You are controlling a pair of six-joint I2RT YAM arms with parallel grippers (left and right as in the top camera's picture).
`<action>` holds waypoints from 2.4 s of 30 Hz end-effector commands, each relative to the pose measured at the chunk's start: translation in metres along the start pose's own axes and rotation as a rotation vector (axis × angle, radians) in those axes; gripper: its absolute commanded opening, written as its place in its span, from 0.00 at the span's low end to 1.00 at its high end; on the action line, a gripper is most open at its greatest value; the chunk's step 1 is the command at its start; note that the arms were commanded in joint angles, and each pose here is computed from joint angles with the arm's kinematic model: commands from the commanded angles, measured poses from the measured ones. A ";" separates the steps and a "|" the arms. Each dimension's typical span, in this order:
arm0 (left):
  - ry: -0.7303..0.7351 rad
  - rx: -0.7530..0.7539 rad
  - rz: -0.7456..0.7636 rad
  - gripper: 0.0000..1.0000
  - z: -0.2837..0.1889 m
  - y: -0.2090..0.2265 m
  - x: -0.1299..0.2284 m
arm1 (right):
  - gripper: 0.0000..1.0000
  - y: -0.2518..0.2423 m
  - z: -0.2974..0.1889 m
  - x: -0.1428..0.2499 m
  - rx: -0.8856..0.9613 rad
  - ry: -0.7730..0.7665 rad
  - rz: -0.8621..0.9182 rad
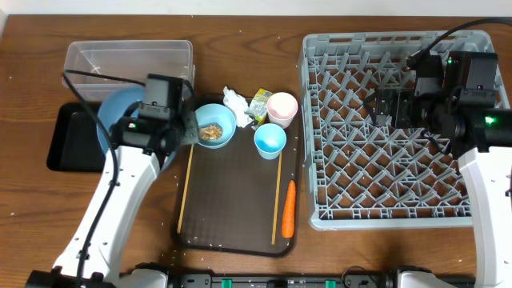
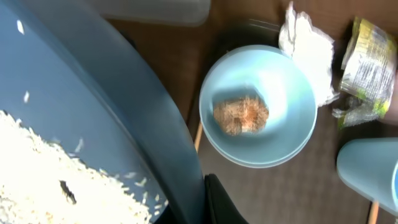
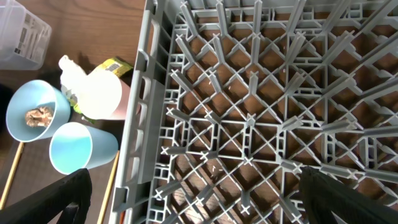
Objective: Sort waste into correct bins and load items into the dishwasher rack
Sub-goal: 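Carry the blue plate left over the black tray, then tilt the blue plate to pour rice onto the black tray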
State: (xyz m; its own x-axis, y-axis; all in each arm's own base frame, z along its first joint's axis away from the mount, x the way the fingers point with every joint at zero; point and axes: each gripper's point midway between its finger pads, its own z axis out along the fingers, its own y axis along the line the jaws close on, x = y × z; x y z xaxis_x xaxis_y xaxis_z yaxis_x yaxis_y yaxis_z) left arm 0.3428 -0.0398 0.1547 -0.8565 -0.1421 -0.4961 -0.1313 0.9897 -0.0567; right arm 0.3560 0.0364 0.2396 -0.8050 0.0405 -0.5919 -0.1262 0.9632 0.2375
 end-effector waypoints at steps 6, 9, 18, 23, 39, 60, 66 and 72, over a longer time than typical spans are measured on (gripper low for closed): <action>-0.102 -0.028 -0.018 0.06 0.007 0.022 -0.037 | 0.99 -0.003 -0.003 -0.005 0.008 -0.011 0.014; -0.114 -0.039 -0.010 0.06 0.016 0.029 -0.044 | 0.99 -0.003 -0.003 -0.005 0.008 -0.012 0.014; -0.196 -0.046 -0.053 0.06 0.026 0.040 -0.070 | 0.99 -0.003 -0.003 -0.004 0.008 -0.008 0.015; -0.225 -0.060 -0.116 0.06 0.024 0.058 -0.078 | 0.99 -0.003 -0.003 -0.004 0.008 -0.009 0.014; -0.376 0.069 -0.239 0.06 0.011 0.090 -0.118 | 0.99 -0.007 -0.003 -0.004 0.034 -0.009 0.015; -0.441 0.296 -0.341 0.06 -0.004 0.122 -0.127 | 0.99 -0.008 -0.003 -0.001 0.038 0.007 0.020; -0.437 0.408 -0.337 0.06 -0.013 0.118 -0.125 | 0.99 -0.008 -0.003 0.001 0.038 0.011 0.020; -0.426 0.496 -0.367 0.06 -0.020 0.121 -0.120 | 0.99 -0.008 -0.003 0.001 0.038 0.012 0.021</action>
State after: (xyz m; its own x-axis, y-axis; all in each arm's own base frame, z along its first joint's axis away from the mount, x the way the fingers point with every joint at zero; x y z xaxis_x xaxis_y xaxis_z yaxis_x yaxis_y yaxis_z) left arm 0.4251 0.1033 0.2192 -0.5087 -0.5335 -0.6757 -0.1031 0.8170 -0.5674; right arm 0.3515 0.0322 0.2349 -0.8201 0.0411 -0.5707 -0.1051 0.9696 0.2209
